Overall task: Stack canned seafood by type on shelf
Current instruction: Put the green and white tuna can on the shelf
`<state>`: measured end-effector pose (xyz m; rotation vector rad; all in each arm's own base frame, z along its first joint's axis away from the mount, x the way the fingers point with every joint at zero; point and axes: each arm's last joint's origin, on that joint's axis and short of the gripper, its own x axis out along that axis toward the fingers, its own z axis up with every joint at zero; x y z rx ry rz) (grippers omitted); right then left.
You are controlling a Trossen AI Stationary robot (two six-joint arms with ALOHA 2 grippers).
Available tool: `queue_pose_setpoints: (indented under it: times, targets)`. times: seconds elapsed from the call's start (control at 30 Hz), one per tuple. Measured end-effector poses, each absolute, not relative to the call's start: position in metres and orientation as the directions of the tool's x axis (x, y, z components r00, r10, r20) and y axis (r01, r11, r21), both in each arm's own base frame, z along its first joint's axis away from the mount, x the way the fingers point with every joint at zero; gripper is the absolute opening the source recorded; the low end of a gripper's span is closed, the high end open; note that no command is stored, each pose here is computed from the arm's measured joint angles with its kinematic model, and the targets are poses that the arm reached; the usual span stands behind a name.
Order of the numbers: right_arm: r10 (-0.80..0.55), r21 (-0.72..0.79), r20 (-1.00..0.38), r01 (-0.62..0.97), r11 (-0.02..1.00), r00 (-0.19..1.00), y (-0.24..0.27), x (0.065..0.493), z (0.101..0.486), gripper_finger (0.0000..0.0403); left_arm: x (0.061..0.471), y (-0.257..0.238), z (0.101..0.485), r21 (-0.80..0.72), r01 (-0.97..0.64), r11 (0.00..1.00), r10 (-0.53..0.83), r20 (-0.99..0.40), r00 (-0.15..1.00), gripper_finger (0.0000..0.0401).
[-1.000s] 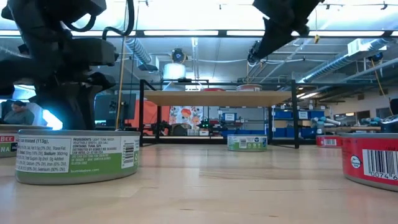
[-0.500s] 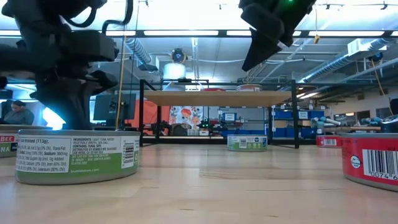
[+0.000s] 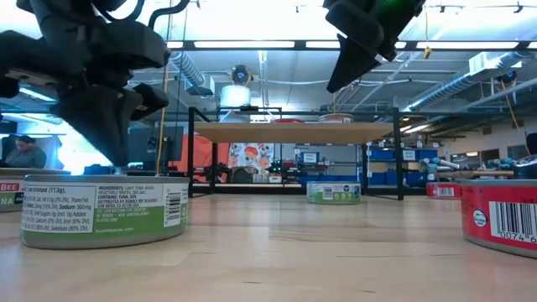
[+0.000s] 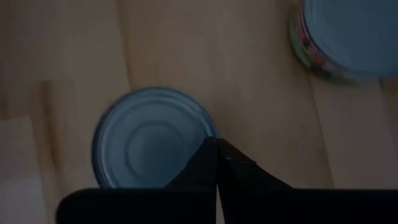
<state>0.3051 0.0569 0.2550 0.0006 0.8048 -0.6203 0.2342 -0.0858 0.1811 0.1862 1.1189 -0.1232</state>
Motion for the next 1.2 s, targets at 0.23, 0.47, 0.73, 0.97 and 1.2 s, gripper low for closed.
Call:
queue_pose_setpoints:
  times: [0.23, 0.47, 0.73, 0.97, 1.2]
  targets:
    - [-0.519, -0.232, -0.673, 0.515, 0.825, 0.527, 0.057, 0.305, 0.255, 0.0016, 0.23, -0.092, 0.176, 0.128, 0.284, 0.95, 0.009, -0.922, 0.387, 0.0048]
    - [-0.519, -0.233, -0.673, 0.515, 0.825, 0.526, 0.057, 0.305, 0.255, 0.0009, 0.233, -0.094, 0.163, 0.213, 0.273, 0.938, 0.105, -0.926, 0.361, 0.007]
    - [-0.519, -0.24, -0.673, 0.509, 0.827, 0.527, 0.057, 0.305, 0.255, 0.0014, 0.233, -0.094, 0.161, 0.243, 0.272, 0.931, 0.135, -0.922, 0.362, 0.0032]
    - [-0.519, -0.245, -0.673, 0.503, 0.829, 0.527, 0.057, 0.305, 0.255, 0.001, 0.235, -0.095, 0.165, 0.242, 0.295, 0.924, 0.127, -0.925, 0.359, 0.0003]
    - [-0.519, -0.247, -0.673, 0.503, 0.829, 0.526, 0.057, 0.305, 0.255, 0.0013, 0.244, -0.096, 0.186, 0.194, 0.306, 0.932, 0.056, -0.912, 0.406, 0.0001]
